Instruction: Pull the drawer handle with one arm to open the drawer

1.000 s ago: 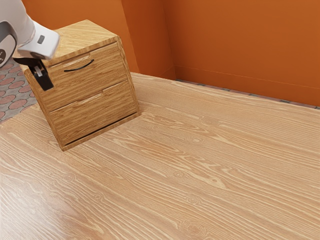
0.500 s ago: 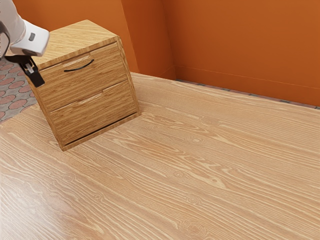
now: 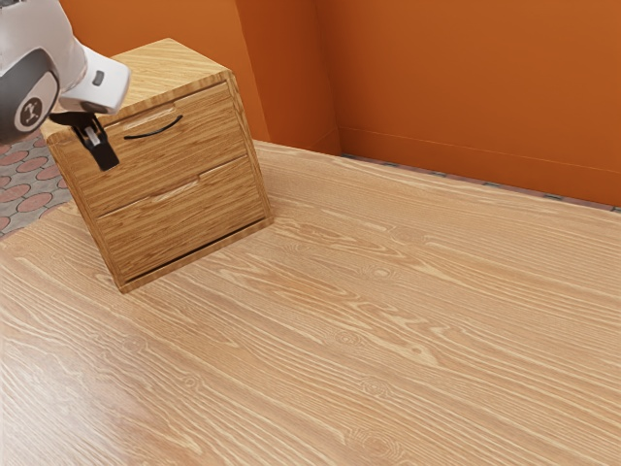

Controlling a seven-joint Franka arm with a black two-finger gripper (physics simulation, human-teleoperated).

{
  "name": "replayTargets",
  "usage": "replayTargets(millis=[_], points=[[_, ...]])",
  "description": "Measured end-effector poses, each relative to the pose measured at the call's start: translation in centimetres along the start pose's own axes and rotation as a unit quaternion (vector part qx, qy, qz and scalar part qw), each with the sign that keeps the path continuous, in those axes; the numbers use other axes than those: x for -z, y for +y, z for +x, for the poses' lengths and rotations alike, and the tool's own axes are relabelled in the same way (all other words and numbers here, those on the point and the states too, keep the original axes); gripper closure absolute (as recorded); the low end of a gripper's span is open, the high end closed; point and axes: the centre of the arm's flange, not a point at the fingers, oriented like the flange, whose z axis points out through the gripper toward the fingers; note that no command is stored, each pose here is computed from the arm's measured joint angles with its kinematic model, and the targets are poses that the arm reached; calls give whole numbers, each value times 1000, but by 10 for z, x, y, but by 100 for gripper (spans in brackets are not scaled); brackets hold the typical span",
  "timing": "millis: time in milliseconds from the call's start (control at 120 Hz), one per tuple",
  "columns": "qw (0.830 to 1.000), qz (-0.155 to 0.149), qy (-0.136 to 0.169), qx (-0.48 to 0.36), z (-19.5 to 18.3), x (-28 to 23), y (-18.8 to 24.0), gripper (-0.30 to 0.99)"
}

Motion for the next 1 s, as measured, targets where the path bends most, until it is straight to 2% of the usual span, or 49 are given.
replayTargets(millis=[233,1000], points=[[1000,4,8,-5,15,-9,3,0],[1000,3,3,-4,60,-58,5,0]])
